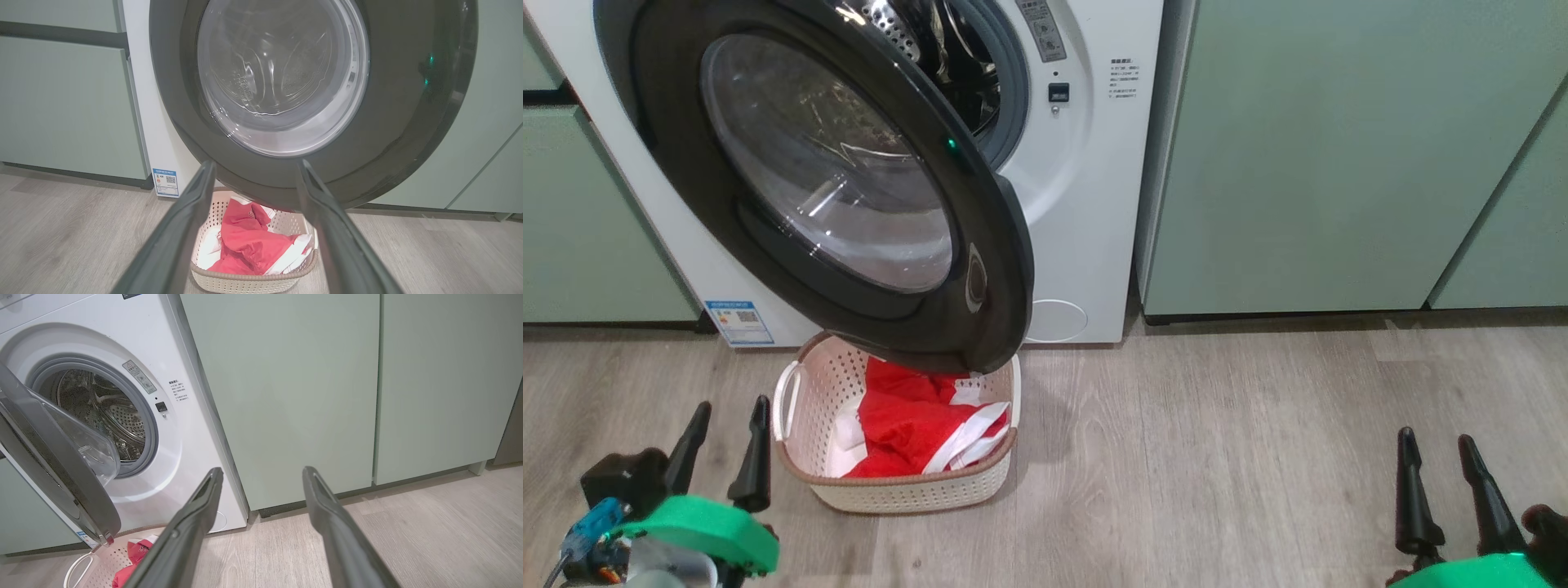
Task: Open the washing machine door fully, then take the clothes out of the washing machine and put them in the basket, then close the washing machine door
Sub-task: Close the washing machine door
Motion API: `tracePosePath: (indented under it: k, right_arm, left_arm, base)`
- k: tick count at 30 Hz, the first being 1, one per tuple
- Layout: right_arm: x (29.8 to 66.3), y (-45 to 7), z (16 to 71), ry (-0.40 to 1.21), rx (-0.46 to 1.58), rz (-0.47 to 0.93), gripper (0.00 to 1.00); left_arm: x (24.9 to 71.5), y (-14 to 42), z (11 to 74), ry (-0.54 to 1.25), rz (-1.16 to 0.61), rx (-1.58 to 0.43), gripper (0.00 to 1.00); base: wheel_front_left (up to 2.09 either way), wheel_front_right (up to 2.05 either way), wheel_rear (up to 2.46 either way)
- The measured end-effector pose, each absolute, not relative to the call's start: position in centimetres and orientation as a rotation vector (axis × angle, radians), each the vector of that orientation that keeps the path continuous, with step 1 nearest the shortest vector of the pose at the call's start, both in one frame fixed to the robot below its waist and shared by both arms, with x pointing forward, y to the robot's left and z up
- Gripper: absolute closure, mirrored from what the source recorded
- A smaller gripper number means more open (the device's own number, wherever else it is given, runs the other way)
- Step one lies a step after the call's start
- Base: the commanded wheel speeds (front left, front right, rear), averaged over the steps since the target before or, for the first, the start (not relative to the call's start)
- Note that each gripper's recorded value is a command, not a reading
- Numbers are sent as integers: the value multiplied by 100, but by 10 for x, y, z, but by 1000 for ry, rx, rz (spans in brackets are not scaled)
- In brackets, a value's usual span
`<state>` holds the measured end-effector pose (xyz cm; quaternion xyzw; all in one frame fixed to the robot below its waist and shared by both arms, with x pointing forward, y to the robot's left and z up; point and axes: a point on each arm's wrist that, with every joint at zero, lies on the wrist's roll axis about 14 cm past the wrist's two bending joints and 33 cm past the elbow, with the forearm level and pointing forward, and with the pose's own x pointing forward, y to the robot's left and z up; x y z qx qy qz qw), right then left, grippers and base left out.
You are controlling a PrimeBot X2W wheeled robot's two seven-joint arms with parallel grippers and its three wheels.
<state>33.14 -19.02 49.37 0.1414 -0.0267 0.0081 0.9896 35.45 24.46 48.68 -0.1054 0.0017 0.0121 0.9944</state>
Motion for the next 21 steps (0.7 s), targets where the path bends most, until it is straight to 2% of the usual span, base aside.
tracePosePath:
  k: [1,2,3,6,13,21]
  right_arm:
    - [332,-190,493,-52,284,17,0]
    - [332,-190,492,-49,290,17,9]
    - [333,-190,492,-48,300,13,35]
    - [337,-201,495,-64,338,-21,100]
    - [372,-192,538,-180,321,48,100]
    - [420,-117,609,-343,271,321,100]
  left_arm:
    - [354,245,486,5,25,-211,0]
    - [354,245,485,8,24,-208,0]
    - [353,244,484,13,22,-202,0]
    - [350,243,479,28,24,-198,0]
    - [342,248,469,55,50,-201,0]
    - [326,262,459,78,114,-207,0]
  base:
    - [0,0,0]
    - [0,0,0]
    - [0,0,0]
    - [0,0,0]
    - [0,0,0]
    - [0,0,0]
